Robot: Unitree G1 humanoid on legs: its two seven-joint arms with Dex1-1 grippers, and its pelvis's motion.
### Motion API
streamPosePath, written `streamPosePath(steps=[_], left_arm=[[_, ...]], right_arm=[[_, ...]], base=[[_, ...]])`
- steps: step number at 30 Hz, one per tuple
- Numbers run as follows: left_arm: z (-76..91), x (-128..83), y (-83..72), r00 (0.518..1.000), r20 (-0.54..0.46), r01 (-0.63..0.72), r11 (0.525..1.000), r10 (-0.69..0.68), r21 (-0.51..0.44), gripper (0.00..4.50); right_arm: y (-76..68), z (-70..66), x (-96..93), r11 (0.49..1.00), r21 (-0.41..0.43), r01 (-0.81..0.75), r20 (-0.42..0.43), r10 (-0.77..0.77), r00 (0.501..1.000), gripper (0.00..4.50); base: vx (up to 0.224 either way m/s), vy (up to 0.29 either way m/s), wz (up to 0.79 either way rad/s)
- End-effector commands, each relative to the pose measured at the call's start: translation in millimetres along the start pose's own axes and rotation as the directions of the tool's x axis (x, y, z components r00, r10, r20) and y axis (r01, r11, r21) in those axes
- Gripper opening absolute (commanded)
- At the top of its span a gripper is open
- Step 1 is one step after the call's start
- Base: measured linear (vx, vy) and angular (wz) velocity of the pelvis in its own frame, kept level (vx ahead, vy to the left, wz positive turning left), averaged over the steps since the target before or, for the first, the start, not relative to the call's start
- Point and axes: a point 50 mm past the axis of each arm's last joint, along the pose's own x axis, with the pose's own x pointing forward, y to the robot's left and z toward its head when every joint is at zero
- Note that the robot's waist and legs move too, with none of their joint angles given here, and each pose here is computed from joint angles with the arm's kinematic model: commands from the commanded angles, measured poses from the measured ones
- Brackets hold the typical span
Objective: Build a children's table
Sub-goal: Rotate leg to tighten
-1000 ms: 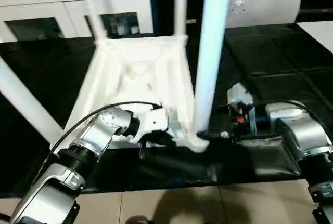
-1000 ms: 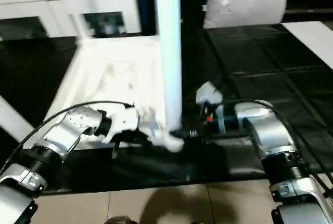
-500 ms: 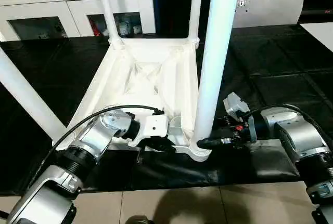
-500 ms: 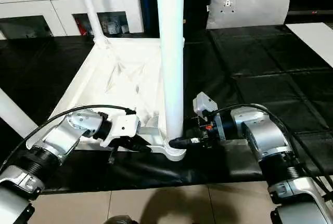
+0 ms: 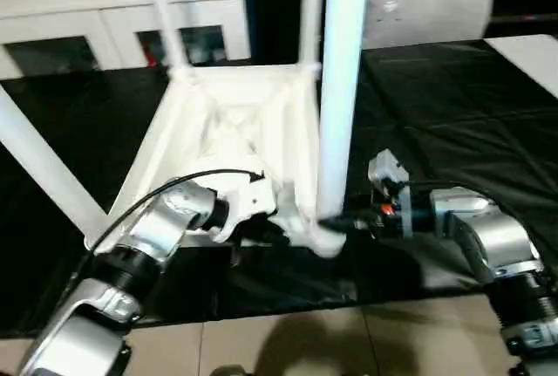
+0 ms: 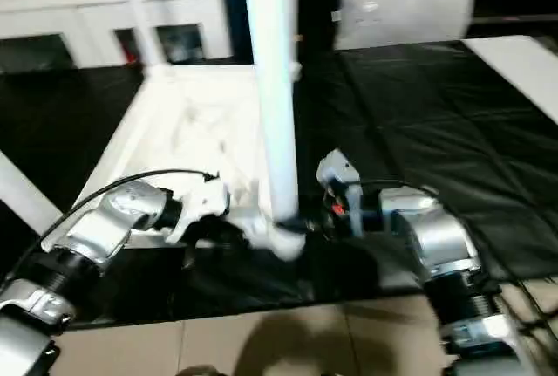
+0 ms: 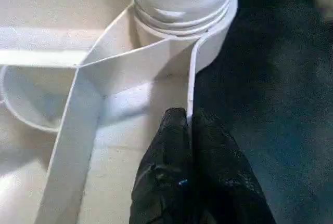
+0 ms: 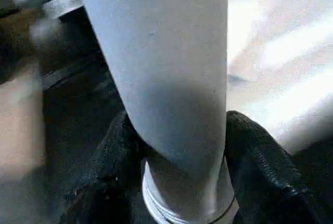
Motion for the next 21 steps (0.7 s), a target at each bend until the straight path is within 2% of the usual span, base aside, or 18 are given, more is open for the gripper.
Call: streamPosePath(steps=[1,4,6,9,10,11,12,13,15,17,20,21], left_arm=[[32.5,18.2,3.6,0.992,0.091,-0.091,0.996,0.092,-0.023,0.0],[36.8,22.5,6.4,0.984,0.086,-0.151,0.987,0.156,-0.062,0.0],[40.8,25.3,9.2,0.973,0.083,-0.21,0.974,0.216,-0.082,0.0],[43.0,28.3,12.2,0.958,0.071,-0.27,0.958,0.278,-0.101,0.0],[43.4,30.6,13.5,0.951,0.063,-0.295,0.95,0.302,-0.101,0.0],[43.4,30.6,13.5,0.951,0.063,-0.295,0.95,0.302,-0.101,0.0],[43.4,31.2,13.7,0.95,0.06,-0.3,0.949,0.307,-0.1,0.0],[42.1,30.9,13.9,0.95,0.05,-0.302,0.948,0.308,-0.095,0.0],[41.2,30.0,14.1,0.951,0.05,-0.301,0.95,0.306,-0.087,0.0],[39.5,28.2,14.2,0.952,0.05,-0.298,0.951,0.302,-0.078,0.0],[38.3,26.7,13.7,0.955,0.056,-0.288,0.956,0.291,-0.059,0.0],[35.3,25.3,12.4,0.961,0.051,-0.27,0.961,0.273,-0.052,0.0]], right_arm=[[3.6,1.1,28.5,0.985,0.059,0.163,-0.012,-0.163,0.987,1.97],[0.2,1.6,38.1,0.952,0.082,0.296,-0.009,-0.296,0.955,1.97],[-1.7,3.3,46.5,0.91,0.122,0.396,0.0,-0.399,0.917,1.97],[1.3,8.4,55.5,0.884,0.176,0.432,0.039,-0.445,0.895,1.97],[6.1,13.6,62.1,0.887,0.153,0.436,0.062,-0.449,0.891,1.97],[6.1,13.6,62.1,0.887,0.153,0.436,0.062,-0.449,0.891,2.31],[7.3,14.6,63.7,0.888,0.134,0.44,0.064,-0.451,0.89,2.31],[7.9,15.9,62.1,0.901,0.086,0.425,0.094,-0.432,0.897,2.65],[7.7,17.1,59.6,0.908,0.093,0.409,0.116,-0.418,0.901,2.67],[6.2,19.2,54.5,0.912,0.098,0.398,0.148,-0.409,0.901,2.96],[4.6,20.7,48.5,0.918,0.099,0.385,0.186,-0.397,0.899,3.15],[5.0,22.0,41.6,0.935,0.096,0.343,0.229,-0.356,0.906,3.15]], base=[[0.0,0.0,0.0],[0.0,0.0,0.0],[0.0,0.0,0.0],[0.019,-0.006,0.03],[0.0,0.0,0.0],[0.0,0.0,0.0],[0.0,0.0,0.0],[0.0,0.0,0.0],[0.0,0.0,0.0],[0.0,0.0,0.0],[0.0,0.0,0.0],[0.0,0.0,0.0]])
